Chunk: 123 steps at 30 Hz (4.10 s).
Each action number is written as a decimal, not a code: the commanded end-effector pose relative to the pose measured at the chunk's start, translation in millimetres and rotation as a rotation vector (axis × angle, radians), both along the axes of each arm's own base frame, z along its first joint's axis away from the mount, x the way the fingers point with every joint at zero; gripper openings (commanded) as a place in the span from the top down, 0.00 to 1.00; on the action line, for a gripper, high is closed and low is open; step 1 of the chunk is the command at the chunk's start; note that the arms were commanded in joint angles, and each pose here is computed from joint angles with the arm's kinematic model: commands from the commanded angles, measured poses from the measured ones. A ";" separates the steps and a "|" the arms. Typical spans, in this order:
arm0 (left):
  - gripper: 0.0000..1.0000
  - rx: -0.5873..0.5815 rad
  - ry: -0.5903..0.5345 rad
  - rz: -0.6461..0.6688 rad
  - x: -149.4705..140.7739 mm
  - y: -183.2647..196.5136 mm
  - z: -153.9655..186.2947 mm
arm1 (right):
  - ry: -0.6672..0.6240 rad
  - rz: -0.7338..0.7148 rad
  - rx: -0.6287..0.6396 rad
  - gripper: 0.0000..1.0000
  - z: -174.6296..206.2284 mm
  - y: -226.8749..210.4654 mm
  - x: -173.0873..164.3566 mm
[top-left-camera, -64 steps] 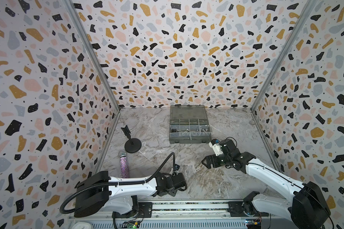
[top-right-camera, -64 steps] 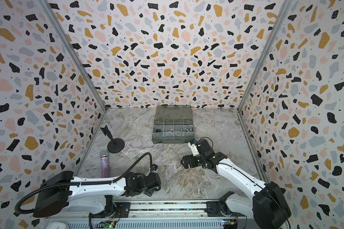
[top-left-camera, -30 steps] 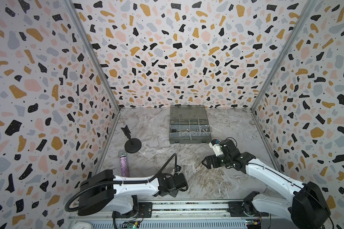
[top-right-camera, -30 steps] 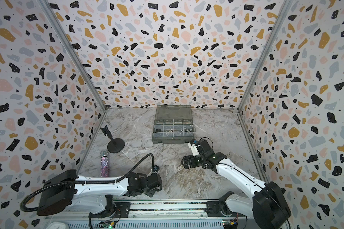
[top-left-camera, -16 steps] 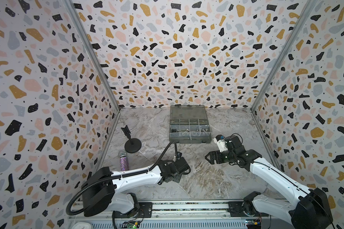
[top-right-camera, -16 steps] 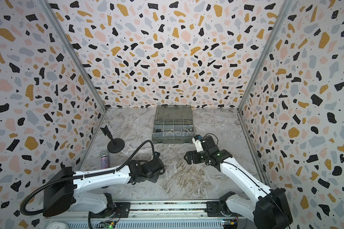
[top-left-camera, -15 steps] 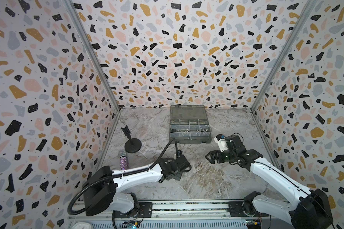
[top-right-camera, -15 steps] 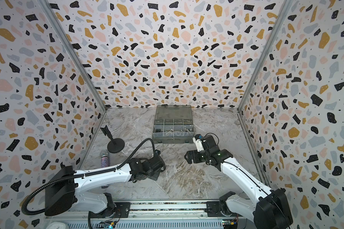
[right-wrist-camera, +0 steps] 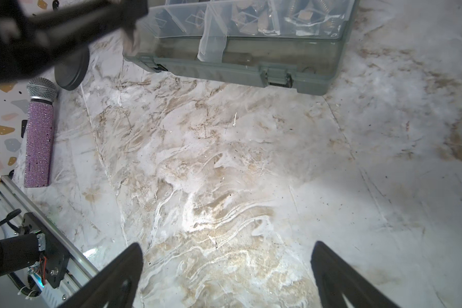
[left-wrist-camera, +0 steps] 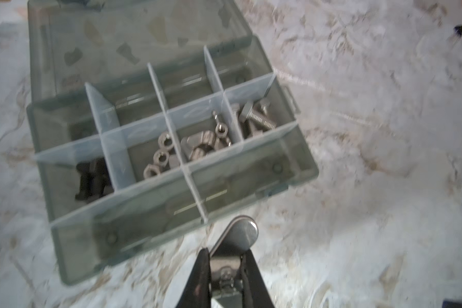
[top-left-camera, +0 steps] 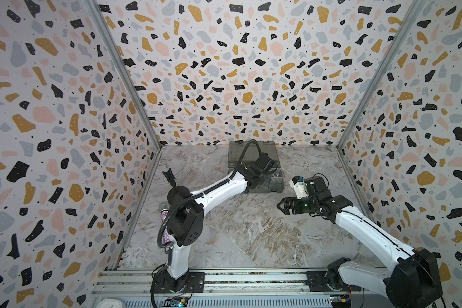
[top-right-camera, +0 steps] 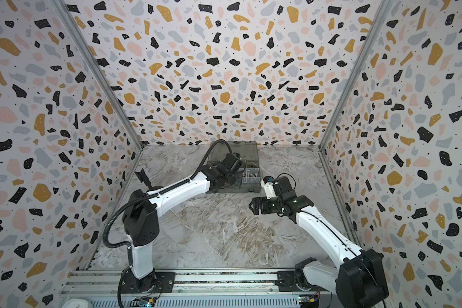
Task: Sort the screws and nuts into containers
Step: Place the nut into the container, then reset both arms
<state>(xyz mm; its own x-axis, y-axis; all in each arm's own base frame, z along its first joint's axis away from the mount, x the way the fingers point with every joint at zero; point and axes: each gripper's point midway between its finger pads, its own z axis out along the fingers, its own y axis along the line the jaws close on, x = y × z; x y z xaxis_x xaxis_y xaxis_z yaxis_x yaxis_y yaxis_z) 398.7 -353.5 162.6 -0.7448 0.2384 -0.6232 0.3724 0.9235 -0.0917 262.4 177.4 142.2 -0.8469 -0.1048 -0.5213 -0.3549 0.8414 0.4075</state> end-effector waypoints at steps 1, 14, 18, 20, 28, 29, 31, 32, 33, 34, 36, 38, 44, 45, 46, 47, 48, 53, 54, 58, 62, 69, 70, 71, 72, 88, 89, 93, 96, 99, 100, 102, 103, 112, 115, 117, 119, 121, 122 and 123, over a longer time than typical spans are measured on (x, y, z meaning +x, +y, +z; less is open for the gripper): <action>0.87 -0.014 0.037 -0.043 22.8 -8.2 -8.1 | 0.001 0.006 0.023 0.01 5.5 2.2 2.0; 0.84 -0.108 0.088 -0.059 83.2 -31.1 -40.5 | 0.041 -0.065 -0.001 0.01 -5.6 -15.3 10.0; 0.83 -0.122 0.102 -0.061 86.0 -30.7 -48.6 | 0.049 -0.076 -0.010 0.01 -7.5 -18.1 13.8; 0.83 -0.127 0.114 -0.066 85.3 -30.7 -53.8 | 0.048 -0.082 -0.011 0.01 -7.0 -18.4 16.9; 0.83 -0.128 0.144 -0.070 78.0 -27.0 -68.4 | -0.003 -0.106 0.021 0.01 7.6 -13.4 45.4; 0.83 -0.127 0.150 -0.073 76.7 -27.0 -70.8 | -0.009 -0.111 0.024 0.01 9.7 -12.8 49.8; 0.83 -0.124 0.158 -0.072 76.0 -25.8 -74.8 | -0.022 -0.118 0.023 0.01 13.2 -12.5 57.8; 0.83 -0.125 0.161 -0.072 75.8 -25.2 -75.8 | -0.023 -0.120 0.023 0.01 13.7 -12.2 60.9; 0.83 -0.125 0.163 -0.074 75.7 -24.7 -76.5 | -0.026 -0.123 0.022 0.01 14.7 -12.3 63.9; 0.83 -0.125 0.164 -0.073 76.1 -24.1 -77.1 | -0.028 -0.124 0.021 0.01 15.7 -12.2 66.8; 0.83 -0.126 0.164 -0.071 78.1 -22.3 -77.2 | -0.036 -0.128 0.020 0.01 18.1 -12.8 71.9; 0.82 -0.132 0.164 -0.069 80.2 -21.6 -76.6 | -0.039 -0.130 0.022 0.01 19.6 -12.6 75.9; 0.81 -0.134 0.160 -0.064 87.0 -18.4 -74.5 | -0.044 -0.135 0.019 0.01 20.2 -13.5 84.7; 0.80 -0.137 0.160 -0.063 88.1 -18.1 -74.5 | -0.043 -0.135 0.020 0.01 20.2 -13.3 85.2; 0.80 -0.139 0.163 -0.062 88.6 -17.9 -75.2 | -0.042 -0.135 0.019 0.01 19.2 -13.5 86.1; 0.80 -0.142 0.161 -0.060 90.1 -17.4 -74.6 | -0.041 -0.136 0.018 0.01 18.8 -13.6 86.3; 0.80 -0.143 0.161 -0.061 90.7 -17.6 -74.9 | -0.039 -0.134 0.018 0.01 18.2 -13.7 86.4; 0.80 -0.165 0.161 -0.064 95.1 -20.5 -73.2 | -0.035 -0.139 0.015 0.01 15.9 -16.2 87.5; 0.79 -0.169 0.161 -0.065 95.2 -21.8 -72.9 | -0.036 -0.140 0.015 0.01 16.1 -16.9 87.8; 0.78 -0.182 0.150 -0.061 99.6 -22.1 -69.8 | -0.040 -0.141 0.018 0.01 17.4 -18.5 88.4; 0.73 -0.188 0.154 -0.061 101.6 -22.5 -70.4 | -0.041 -0.142 0.018 0.01 17.6 -19.4 88.2; 0.26 -0.227 0.138 -0.092 95.5 -26.5 -41.2 | -0.042 -0.138 0.024 0.01 15.6 -19.2 88.3; 0.10 -0.231 0.120 -0.098 94.4 -25.3 -31.0 | -0.045 -0.137 0.025 0.01 16.4 -19.0 88.3; 0.00 -0.234 0.105 -0.098 93.3 -23.5 -22.2 | -0.045 -0.137 0.028 0.01 16.8 -18.7 88.1; 0.00 -0.232 0.089 -0.099 91.2 -20.9 -12.8 | -0.048 -0.136 0.029 0.01 17.9 -18.8 87.6; 0.00 -0.096 -0.323 0.185 -0.8 136.4 46.7 | -0.323 -0.317 -0.019 0.01 36.9 -60.3 79.7; 0.00 -0.091 -0.348 0.215 -7.7 147.9 47.2 | -0.336 -0.319 -0.018 0.01 37.5 -61.6 77.8; 0.00 -0.108 -0.434 0.285 -33.4 180.8 54.9 | -0.355 -0.319 -0.023 0.01 35.8 -64.8 71.9; 0.00 -0.089 -0.476 0.348 -45.0 202.7 53.5 | -0.351 -0.306 -0.032 0.01 31.9 -63.7 71.3; 0.00 -0.057 -0.516 0.419 -50.7 222.2 51.5 | -0.363 -0.316 -0.052 0.01 27.9 -67.1 73.4; 0.00 -0.051 -0.527 0.438 -52.1 227.1 50.4 | -0.374 -0.315 -0.050 0.01 29.1 -66.9 74.3; 0.00 -0.046 -0.560 0.467 -55.0 235.5 49.4 | -0.389 -0.313 -0.051 0.01 31.0 -67.4 75.6; 0.00 -0.038 -0.569 0.485 -56.1 239.8 47.8 | -0.401 -0.291 -0.059 0.01 31.1 -65.9 75.4; 0.00 0.152 -0.753 0.622 -65.2 285.7 40.8 | -0.625 -0.284 -0.132 0.01 35.1 -77.2 83.9; 0.00 0.210 -0.783 0.661 -65.4 300.8 38.7 | -0.632 -0.310 -0.190 0.01 27.1 -84.5 94.0; 0.00 0.223 -0.795 0.699 -62.2 314.0 35.5 | -0.635 -0.316 -0.212 0.01 19.3 -85.8 101.3; 0.00 0.237 -0.785 0.737 -56.8 330.4 30.0 | -0.644 -0.336 -0.251 0.01 12.2 -90.6 110.0; 0.00 0.244 -0.771 0.779 -52.3 348.6 22.4 | -0.658 -0.346 -0.283 0.01 6.4 -94.3 117.8; 0.00 0.239 -0.764 0.795 -50.2 357.0 17.9 | -0.672 -0.346 -0.295 0.01 4.9 -95.2 122.0; 0.00 0.236 -0.762 0.808 -48.1 364.6 13.6 | -0.683 -0.343 -0.299 0.01 2.3 -95.2 126.5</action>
<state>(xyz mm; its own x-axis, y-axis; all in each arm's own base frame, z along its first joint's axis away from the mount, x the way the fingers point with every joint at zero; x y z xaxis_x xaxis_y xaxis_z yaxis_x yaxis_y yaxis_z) 345.7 -6.9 169.4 -0.2537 0.0711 -0.9647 -0.4083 0.8962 0.1734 370.6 90.9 125.5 -0.4622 -0.0892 -0.8823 -0.1861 0.9825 -0.0018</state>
